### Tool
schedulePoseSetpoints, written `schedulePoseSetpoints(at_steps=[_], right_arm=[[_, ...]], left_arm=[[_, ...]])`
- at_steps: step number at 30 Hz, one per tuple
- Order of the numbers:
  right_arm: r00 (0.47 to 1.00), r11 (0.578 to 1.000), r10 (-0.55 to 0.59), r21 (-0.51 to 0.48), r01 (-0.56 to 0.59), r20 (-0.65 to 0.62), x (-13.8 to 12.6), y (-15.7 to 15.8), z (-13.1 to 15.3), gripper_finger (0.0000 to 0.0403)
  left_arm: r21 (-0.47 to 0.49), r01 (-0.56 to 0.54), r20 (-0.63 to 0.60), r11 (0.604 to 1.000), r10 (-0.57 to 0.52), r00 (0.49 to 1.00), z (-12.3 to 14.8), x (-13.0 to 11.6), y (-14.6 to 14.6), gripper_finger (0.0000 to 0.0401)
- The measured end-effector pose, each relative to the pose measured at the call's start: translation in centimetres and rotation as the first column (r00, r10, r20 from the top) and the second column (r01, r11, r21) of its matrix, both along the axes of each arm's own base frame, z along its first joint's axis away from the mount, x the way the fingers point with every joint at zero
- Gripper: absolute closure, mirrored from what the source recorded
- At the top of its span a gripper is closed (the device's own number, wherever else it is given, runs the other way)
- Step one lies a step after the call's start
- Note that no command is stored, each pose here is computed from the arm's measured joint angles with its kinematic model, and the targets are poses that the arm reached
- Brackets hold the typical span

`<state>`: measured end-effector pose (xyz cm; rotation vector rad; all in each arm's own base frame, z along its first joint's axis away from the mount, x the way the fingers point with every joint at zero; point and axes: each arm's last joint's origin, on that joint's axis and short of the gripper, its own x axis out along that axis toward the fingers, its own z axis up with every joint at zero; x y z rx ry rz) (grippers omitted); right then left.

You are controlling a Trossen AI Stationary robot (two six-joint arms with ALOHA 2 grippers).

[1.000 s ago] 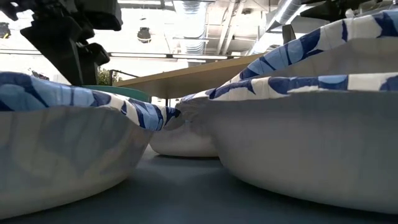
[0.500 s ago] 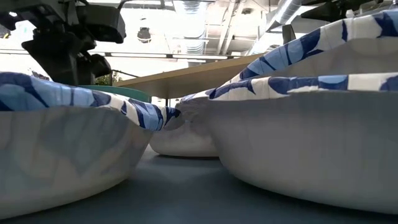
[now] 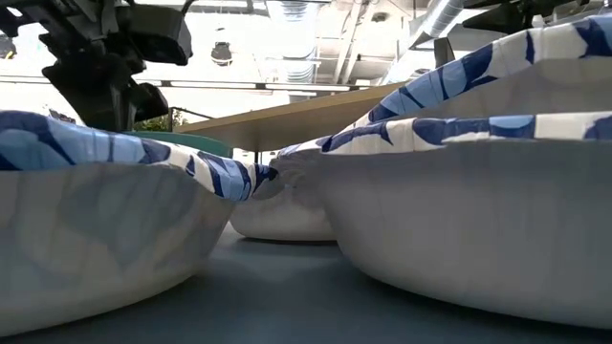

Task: Place and stack bowls onto a shelf
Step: Put the green bowl on the shelf

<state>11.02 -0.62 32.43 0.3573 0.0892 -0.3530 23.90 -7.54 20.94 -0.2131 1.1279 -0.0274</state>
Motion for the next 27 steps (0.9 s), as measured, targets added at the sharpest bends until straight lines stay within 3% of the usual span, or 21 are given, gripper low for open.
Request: schedulePoseSetpoints(at_steps=[27], right_arm=[[1.0,0.999,-0.008,0.049,0.007,0.017,0.0,0.0,0.0,0.0226]], left_arm=[[-0.075,-0.016,0.012,0.997,0.017,1.0,7.9,0.8,-0.4,0.0401]])
